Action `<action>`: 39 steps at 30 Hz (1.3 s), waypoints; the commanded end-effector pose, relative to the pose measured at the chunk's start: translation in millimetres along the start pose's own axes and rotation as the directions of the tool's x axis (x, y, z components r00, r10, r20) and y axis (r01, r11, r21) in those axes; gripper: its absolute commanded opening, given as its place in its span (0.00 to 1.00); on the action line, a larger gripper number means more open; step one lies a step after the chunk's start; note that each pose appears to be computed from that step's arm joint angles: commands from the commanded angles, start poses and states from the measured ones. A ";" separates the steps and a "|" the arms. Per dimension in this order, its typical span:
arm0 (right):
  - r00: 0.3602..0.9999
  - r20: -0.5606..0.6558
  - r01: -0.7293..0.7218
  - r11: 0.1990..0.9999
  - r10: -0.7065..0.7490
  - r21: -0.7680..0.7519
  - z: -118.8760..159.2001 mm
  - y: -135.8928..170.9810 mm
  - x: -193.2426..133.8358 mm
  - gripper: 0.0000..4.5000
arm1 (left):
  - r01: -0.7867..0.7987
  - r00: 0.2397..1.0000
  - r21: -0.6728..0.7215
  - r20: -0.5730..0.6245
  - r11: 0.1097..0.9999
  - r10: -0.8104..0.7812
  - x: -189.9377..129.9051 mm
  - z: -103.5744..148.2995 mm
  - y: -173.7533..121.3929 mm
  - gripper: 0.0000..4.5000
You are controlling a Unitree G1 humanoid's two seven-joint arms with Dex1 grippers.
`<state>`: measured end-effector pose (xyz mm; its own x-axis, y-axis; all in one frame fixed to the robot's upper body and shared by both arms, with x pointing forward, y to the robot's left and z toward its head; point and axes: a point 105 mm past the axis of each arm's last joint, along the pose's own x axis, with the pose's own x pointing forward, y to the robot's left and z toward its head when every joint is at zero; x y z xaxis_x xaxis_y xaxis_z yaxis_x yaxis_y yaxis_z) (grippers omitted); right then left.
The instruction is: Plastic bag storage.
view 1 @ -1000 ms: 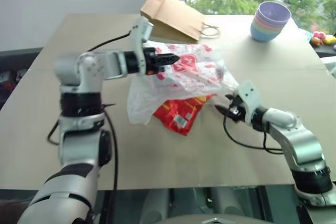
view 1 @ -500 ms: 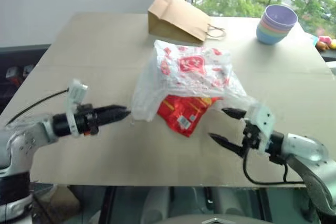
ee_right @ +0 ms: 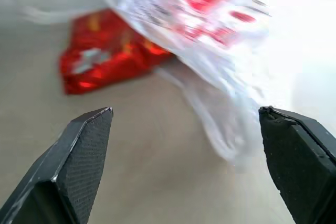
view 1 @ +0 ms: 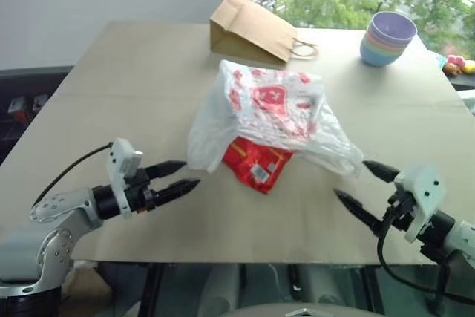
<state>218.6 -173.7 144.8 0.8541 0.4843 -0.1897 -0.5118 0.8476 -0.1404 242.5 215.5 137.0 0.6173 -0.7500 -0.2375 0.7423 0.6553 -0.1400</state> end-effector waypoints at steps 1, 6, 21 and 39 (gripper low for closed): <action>0.997 -0.030 0.078 0.996 -0.077 0.035 -7.9 -14.8 11.9 1.00 | -0.005 1.000 0.056 0.017 0.998 0.004 0.8 6.9 -2.6 0.99; 0.995 -0.043 0.097 0.992 -0.094 0.079 -19.9 -33.5 40.6 0.88 | -0.048 0.999 0.064 -0.012 0.997 0.049 -7.9 -0.1 1.5 1.00; 0.994 -0.004 0.106 0.988 -0.106 0.112 -14.4 -42.0 43.2 0.00 | -0.085 0.993 -0.058 0.083 0.995 0.090 71.8 -1.8 -9.4 0.88; 0.939 0.330 -0.198 0.935 0.095 0.294 139.7 -85.2 32.0 0.00 | 0.396 0.873 -0.388 0.441 0.832 -0.210 33.2 147.9 -17.4 0.00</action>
<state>301.4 -192.5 277.3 0.7711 0.6269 0.1108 -0.6355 0.7474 0.1937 288.6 167.7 265.0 0.5048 -0.8349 0.2196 0.7538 0.3023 -0.5835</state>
